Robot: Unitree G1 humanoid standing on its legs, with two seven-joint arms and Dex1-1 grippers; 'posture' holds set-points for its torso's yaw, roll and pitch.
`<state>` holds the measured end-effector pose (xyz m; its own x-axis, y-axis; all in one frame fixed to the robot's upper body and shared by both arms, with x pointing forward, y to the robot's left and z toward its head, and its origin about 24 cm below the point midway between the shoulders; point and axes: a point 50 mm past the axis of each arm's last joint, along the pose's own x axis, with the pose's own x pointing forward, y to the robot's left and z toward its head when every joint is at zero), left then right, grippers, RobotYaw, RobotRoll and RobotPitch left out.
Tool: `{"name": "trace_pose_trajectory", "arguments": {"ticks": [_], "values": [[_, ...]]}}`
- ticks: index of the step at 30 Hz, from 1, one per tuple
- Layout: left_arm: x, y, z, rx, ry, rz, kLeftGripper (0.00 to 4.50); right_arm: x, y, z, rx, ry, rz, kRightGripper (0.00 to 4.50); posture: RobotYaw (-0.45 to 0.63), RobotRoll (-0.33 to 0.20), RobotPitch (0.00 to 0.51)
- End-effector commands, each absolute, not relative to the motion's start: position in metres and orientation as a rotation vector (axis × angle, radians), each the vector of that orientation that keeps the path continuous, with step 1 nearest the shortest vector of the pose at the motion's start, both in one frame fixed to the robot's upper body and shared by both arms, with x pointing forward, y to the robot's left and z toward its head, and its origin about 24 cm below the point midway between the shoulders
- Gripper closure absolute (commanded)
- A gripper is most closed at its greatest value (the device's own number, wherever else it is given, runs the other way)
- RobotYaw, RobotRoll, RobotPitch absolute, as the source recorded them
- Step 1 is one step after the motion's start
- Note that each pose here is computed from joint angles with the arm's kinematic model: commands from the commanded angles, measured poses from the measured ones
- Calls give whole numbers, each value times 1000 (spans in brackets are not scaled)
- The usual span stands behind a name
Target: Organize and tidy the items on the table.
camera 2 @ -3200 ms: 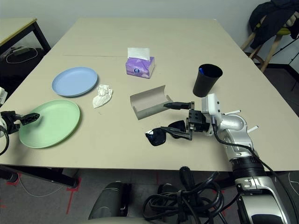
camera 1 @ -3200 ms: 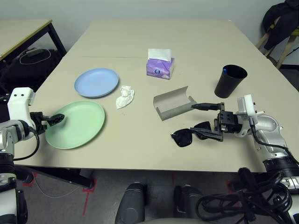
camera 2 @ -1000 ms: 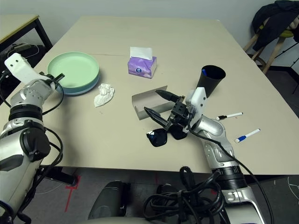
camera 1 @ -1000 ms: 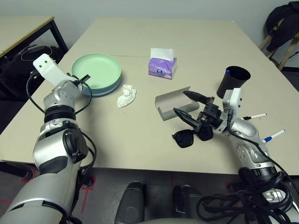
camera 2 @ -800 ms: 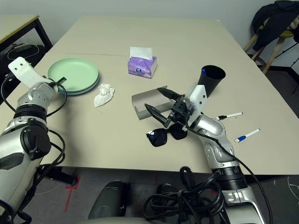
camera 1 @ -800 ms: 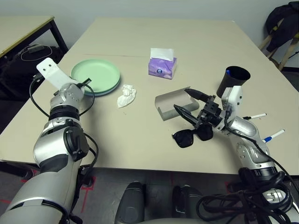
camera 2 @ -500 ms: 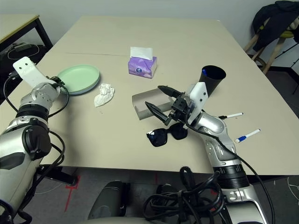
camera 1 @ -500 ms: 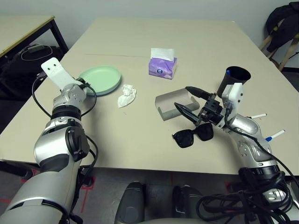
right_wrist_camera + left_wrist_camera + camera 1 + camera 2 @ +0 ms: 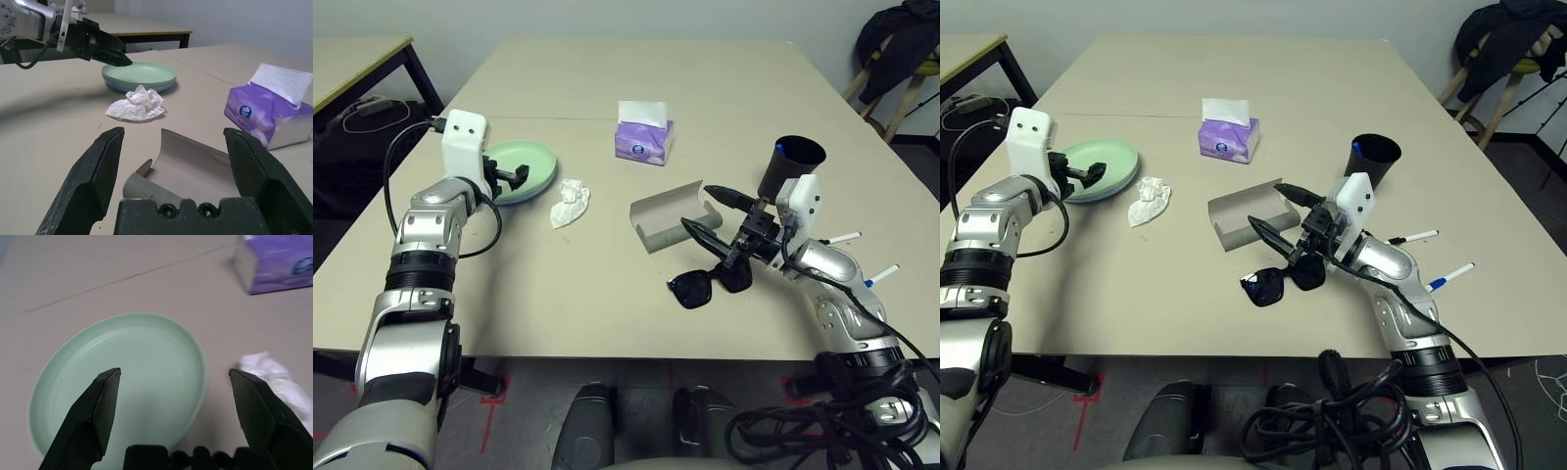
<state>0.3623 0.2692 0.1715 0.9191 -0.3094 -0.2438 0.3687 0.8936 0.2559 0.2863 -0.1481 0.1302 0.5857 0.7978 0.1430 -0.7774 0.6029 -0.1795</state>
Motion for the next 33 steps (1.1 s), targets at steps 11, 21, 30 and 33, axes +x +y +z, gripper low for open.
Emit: {"name": "trace_pose_trajectory", "arguments": {"ticks": [11, 21, 30, 33], "values": [[366, 233, 138, 397, 201, -708, 20, 285, -151, 130, -93, -206, 904, 0, 152, 0, 71], [377, 217, 109, 411, 321, -687, 20, 289, -157, 131, -109, -203, 891, 0, 148, 0, 57], [378, 222, 95, 387, 420, -587, 2073, 288, -157, 133, -104, -217, 887, 0, 139, 0, 58], [378, 223, 98, 366, 400, -584, 3297, 287, -156, 132, -102, -215, 887, 0, 140, 0, 58]]}}
